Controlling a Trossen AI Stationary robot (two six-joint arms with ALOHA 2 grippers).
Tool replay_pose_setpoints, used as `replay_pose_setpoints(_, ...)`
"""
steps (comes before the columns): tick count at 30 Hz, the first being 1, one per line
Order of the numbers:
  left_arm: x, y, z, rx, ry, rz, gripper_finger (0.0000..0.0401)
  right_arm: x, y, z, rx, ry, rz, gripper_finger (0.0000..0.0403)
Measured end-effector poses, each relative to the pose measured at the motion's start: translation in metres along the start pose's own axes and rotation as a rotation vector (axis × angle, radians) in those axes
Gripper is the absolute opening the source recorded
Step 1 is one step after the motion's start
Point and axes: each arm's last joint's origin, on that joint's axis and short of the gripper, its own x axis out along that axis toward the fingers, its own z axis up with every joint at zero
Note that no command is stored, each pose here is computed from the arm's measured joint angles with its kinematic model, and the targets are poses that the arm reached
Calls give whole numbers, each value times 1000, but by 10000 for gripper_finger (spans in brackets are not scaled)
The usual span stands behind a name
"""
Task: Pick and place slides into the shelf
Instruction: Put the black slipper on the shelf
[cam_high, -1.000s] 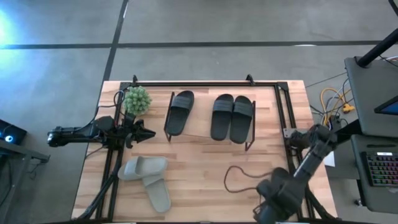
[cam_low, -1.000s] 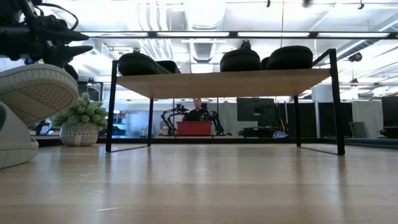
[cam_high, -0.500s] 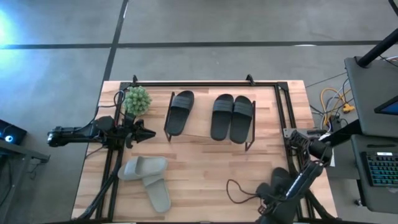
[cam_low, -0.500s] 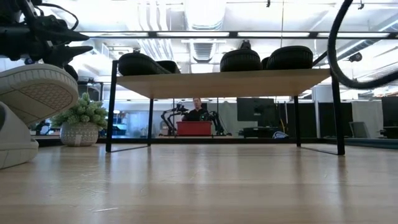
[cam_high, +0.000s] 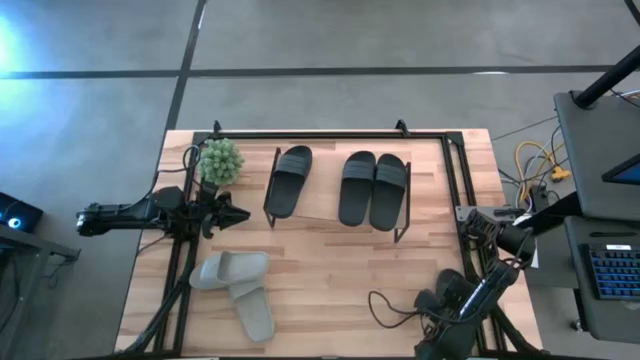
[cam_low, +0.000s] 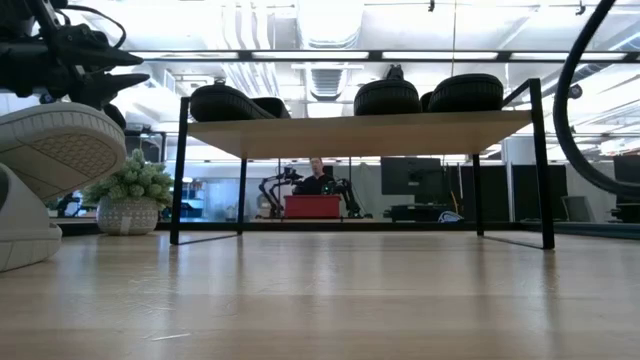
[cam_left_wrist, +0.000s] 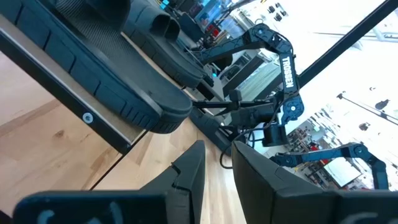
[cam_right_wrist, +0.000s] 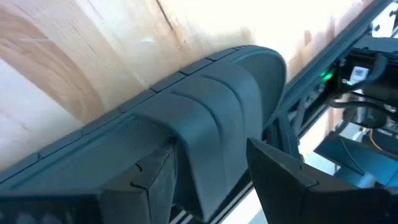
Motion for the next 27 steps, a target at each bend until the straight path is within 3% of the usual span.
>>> replay_pose_setpoints(5,0,0,0,0,1,1,66,11,2,0,-27,-2,13,182)
replay_pose_setpoints(12,0,0,0,0,0,0,66,32,-4,2,-10,20,-63,179)
replay_pose_setpoints(27,0,0,0,0,0,0,66,28,-1,3,54,20,-33,93)
